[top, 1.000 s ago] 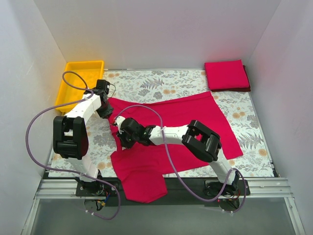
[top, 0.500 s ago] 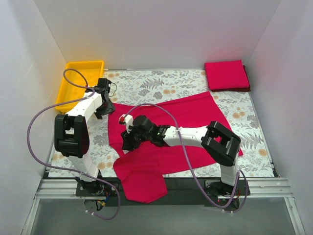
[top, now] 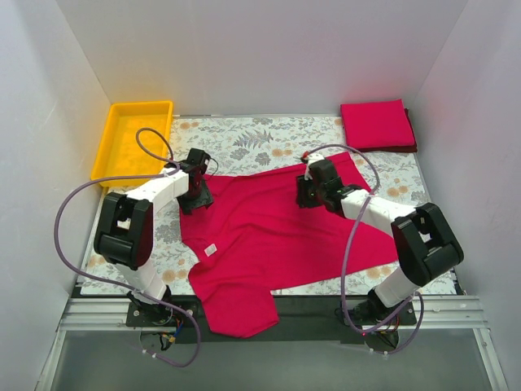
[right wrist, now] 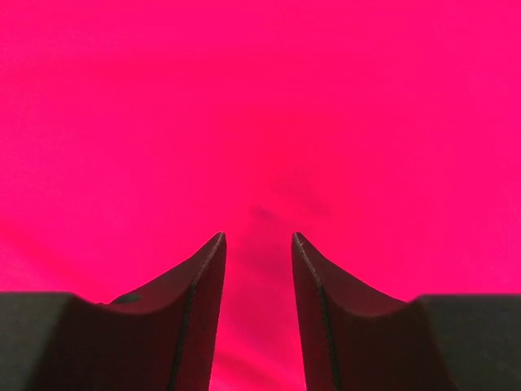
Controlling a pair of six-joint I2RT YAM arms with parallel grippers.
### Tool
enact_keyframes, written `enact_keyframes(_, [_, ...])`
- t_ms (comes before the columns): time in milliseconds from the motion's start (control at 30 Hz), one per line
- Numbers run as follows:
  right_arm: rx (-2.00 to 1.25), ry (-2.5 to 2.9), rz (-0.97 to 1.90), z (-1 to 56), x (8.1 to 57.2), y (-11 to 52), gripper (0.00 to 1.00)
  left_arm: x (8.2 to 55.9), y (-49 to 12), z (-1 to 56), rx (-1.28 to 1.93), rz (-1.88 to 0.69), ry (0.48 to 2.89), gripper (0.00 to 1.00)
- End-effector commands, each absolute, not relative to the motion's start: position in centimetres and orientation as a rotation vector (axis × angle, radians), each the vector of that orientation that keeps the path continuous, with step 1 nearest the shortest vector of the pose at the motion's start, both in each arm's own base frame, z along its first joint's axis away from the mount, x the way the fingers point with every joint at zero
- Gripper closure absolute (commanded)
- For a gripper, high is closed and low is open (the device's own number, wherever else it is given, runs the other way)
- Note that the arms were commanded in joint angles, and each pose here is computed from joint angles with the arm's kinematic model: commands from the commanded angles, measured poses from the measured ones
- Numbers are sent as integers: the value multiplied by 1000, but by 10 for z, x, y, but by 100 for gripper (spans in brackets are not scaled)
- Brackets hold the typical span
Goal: Fold and stack the t-shirts
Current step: Flatten the tshirt out
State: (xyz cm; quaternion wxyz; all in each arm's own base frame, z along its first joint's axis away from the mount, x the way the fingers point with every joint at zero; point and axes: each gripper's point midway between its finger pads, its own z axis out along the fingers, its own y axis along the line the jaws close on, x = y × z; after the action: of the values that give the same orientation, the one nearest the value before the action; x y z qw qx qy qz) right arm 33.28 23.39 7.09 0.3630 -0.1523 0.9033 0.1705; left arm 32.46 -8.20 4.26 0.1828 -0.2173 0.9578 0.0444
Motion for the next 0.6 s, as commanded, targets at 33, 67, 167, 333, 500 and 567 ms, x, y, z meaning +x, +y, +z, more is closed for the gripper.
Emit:
enact_keyframes(33, [-204, 2502, 250, 39, 313, 167, 51, 326, -79, 29, -638, 137, 2707, 50])
enact_keyframes(67, [-181, 2522, 215, 35, 310, 159, 48, 325, -78, 25, -636, 153, 2717, 50])
enact_keyframes(167, [-131, 2620, 135, 21, 290, 140, 43, 324, -77, 19, -626, 183, 2739, 50])
enact_keyframes(333, [-115, 2783, 100, 2, 243, 123, 39, 318, -70, 11, -596, 247, 2769, 50])
enact_keyframes(500, [-93, 2950, 157, -14, 172, 108, 36, 319, -61, 7, -562, 320, 2766, 50])
enact_keyframes(567, [-81, 2963, 208, -13, 157, 109, 36, 327, -60, 9, -543, 329, 2750, 50])
